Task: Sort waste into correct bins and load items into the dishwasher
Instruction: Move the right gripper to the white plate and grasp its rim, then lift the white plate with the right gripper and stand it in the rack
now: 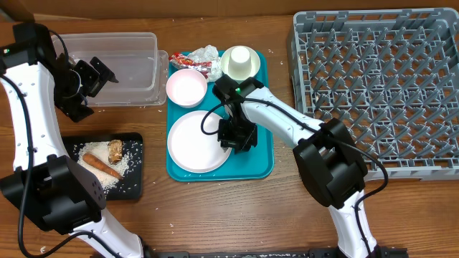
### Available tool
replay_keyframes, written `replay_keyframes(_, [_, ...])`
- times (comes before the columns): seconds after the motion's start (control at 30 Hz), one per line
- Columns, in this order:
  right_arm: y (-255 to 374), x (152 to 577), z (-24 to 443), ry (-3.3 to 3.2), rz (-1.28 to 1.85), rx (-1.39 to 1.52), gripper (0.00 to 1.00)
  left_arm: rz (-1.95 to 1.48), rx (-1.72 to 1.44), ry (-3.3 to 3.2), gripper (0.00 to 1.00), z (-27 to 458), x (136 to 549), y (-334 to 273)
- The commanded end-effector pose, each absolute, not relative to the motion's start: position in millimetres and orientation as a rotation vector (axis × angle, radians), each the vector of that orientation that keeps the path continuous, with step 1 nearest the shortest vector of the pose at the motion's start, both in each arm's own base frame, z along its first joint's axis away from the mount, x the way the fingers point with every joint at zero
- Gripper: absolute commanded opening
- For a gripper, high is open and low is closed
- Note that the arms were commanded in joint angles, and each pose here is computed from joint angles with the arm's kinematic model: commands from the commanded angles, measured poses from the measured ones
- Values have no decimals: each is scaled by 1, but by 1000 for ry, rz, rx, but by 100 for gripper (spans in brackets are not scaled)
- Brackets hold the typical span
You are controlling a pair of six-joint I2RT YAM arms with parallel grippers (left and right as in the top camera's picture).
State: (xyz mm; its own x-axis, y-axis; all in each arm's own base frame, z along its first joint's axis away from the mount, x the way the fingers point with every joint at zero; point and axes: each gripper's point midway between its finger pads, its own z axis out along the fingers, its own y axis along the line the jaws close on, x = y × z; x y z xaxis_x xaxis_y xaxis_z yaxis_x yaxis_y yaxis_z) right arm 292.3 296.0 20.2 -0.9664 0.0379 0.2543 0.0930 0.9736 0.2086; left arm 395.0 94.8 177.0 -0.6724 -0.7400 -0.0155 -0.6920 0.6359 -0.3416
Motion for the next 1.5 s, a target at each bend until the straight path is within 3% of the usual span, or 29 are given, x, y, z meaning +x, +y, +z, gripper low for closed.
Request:
replay_keyframes(0.0, [305, 284, 19, -2827, -362, -103, 32, -459, -1152, 2658, 100, 196, 396, 94])
replay_keyframes(0.33, [306, 278, 6, -2779, -345, -143, 31, -459, -1152, 2658, 100, 196, 396, 94])
replay_keyframes(0.7, [287, 289, 10, -2800, -256, -180, 4, -459, -1151, 2658, 100, 196, 396, 94])
replay_keyframes(0.8, [275, 301, 22, -2823, -236, -177, 4, -459, -1151, 2658, 100, 196, 396, 94])
replay_keyframes(1.03, [261, 345, 77, -2904, -341, -151, 4, -459, -1152, 2659, 100, 196, 396, 94])
replay_keyframes(1.23, [219, 397, 154, -3067, -488, -99, 4, -459, -1151, 2659, 100, 196, 397, 94])
replay_keyframes(1.47, [37, 474, 251, -3516, 2, -570, 4, -459, -1150, 2659, 100, 196, 397, 94])
